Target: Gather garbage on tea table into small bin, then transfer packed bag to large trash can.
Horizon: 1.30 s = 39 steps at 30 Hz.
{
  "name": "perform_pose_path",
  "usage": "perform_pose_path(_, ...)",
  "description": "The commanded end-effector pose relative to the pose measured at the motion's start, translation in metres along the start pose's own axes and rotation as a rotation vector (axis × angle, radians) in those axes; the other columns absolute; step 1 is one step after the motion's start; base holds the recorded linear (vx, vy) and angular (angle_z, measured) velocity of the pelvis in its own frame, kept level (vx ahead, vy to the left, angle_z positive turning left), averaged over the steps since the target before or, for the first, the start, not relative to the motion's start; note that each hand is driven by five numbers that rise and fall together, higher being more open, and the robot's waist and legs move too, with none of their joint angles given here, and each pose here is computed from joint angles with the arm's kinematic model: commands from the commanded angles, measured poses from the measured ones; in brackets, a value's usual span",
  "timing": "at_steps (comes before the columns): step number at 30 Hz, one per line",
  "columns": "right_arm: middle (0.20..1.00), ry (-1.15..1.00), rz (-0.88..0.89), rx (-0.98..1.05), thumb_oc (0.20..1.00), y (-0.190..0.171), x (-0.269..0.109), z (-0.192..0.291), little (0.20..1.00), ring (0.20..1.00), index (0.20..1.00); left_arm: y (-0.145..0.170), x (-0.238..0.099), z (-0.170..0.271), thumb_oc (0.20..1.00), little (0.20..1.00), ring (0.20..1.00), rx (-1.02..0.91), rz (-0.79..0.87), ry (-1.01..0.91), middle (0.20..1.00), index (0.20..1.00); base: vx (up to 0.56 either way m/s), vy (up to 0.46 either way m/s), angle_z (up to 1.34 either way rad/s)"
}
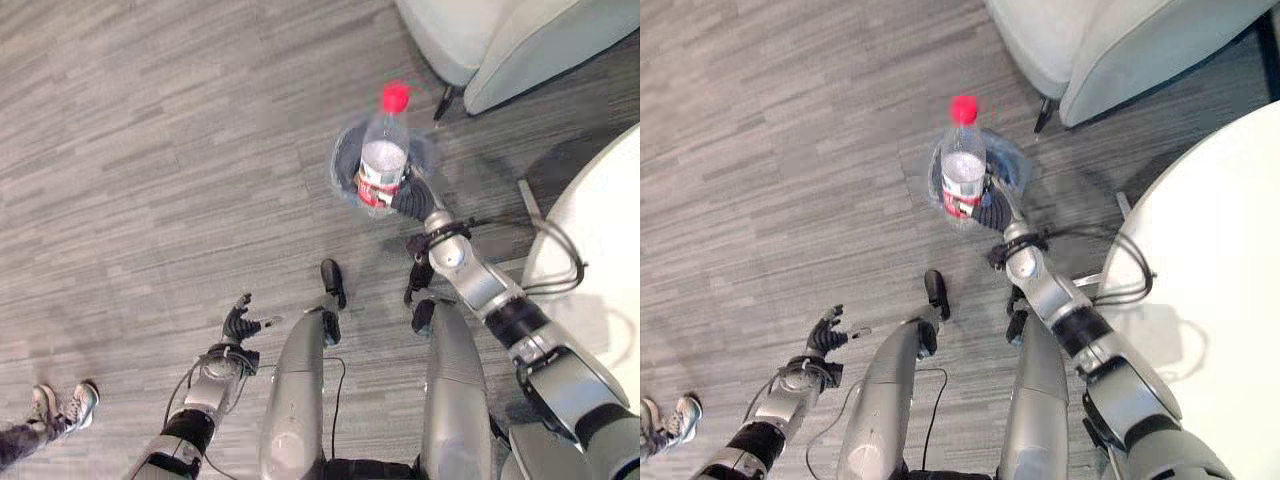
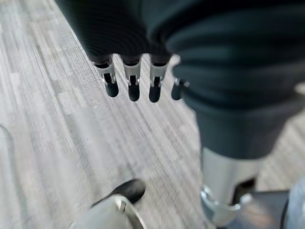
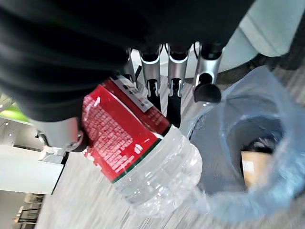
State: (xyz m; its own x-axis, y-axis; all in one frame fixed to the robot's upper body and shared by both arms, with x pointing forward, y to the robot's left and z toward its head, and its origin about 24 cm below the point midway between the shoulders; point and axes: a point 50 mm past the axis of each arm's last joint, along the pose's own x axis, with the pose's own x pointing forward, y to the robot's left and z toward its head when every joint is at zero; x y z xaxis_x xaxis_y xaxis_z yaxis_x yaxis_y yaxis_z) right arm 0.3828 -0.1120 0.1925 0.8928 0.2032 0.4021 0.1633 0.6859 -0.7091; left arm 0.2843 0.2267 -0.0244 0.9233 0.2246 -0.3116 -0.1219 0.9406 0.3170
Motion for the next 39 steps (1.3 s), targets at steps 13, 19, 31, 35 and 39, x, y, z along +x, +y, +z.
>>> perform_pose_path(13,0.2,-0.027,-0.214,-0.079,0.2,-0.059,0.055,0.034,0.2,0.2,0.2,0.002,0.005,0.029,1.0,1.0,1.0,-0.05,0.014,-0.121,1.0,1.0,0.01,-0.034,0.13)
perform_pose_path(19,0.2,0.019,-0.239,-0.122,0.2,-0.071,0.058,0.025,0.2,0.2,0.2,-0.001,0.003,0.027,1.0,1.0,1.0,-0.027,-0.006,-0.119,1.0,1.0,0.0,-0.012,0.01)
perform_pose_path(31,1.0,0.055,-0.284,-0.163,1.0,-0.087,0.054,0.01,1.0,1.0,1.0,0.0,0.0,0.021,1.0,1.0,1.0,-0.019,-0.008,-0.104,1.0,1.0,0.0,-0.006,0.0)
perform_pose_path(35,1.0,0.009,-0.252,-0.248,1.0,-0.083,0.05,0.013,1.0,1.0,1.0,0.003,-0.001,0.017,1.0,1.0,1.0,-0.024,0.007,-0.09,1.0,1.0,0.0,0.0,-0.01)
perform_pose_path(39,1.0,-0.019,-0.206,-0.346,1.0,-0.074,0.042,0.007,1.0,1.0,1.0,0.006,-0.002,0.013,1.0,1.0,1.0,-0.026,0.022,-0.077,1.0,1.0,-0.02,-0.009,-0.07)
